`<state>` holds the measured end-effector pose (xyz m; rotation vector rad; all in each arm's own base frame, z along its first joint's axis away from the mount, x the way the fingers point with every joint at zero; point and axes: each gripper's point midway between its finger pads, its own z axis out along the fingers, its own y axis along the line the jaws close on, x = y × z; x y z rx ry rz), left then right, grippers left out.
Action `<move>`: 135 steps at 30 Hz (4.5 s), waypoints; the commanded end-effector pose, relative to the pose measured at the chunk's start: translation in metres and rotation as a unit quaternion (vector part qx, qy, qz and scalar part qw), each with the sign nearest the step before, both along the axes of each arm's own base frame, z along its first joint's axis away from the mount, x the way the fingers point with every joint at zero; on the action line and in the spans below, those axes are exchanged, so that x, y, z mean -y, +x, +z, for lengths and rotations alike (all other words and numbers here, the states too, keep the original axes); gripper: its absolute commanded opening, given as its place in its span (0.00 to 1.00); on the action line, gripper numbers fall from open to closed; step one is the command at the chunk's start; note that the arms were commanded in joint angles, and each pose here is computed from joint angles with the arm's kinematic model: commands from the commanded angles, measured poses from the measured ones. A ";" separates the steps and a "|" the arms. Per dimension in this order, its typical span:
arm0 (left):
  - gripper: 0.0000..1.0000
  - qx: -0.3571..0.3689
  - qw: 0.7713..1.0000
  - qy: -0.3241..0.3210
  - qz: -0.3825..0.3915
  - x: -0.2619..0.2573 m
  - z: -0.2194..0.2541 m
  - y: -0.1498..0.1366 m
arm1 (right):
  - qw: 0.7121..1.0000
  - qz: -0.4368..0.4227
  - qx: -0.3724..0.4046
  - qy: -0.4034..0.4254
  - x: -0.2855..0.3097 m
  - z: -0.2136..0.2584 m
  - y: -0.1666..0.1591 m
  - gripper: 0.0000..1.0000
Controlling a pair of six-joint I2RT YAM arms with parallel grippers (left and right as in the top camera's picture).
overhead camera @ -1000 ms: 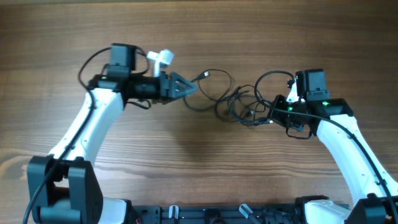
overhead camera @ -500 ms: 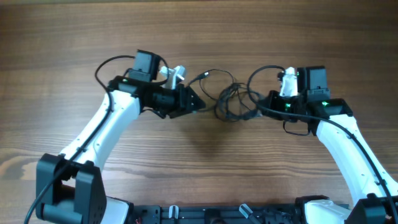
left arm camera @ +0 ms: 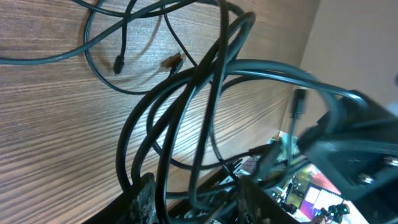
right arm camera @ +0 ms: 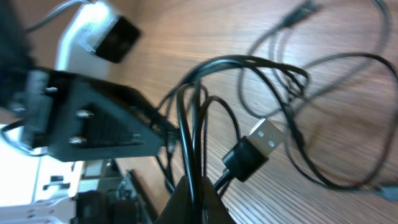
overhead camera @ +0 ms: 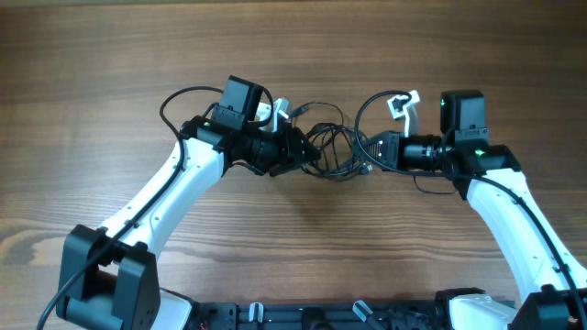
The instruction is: Untangle cables
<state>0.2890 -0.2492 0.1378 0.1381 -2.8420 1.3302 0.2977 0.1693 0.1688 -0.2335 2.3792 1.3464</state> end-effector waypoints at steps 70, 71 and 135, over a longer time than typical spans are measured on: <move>0.72 -0.007 0.996 0.048 0.075 0.017 -0.007 0.008 | 0.992 -0.064 -0.035 0.102 -0.010 0.045 0.032 0.04; 0.70 0.001 0.995 0.053 0.083 0.016 -0.007 0.013 | 0.992 -0.064 -0.036 0.103 -0.010 0.045 0.032 0.04; 0.84 -0.050 0.994 0.015 0.093 -0.016 -0.002 0.018 | 0.998 -0.035 -0.033 0.036 -0.004 0.012 0.011 0.04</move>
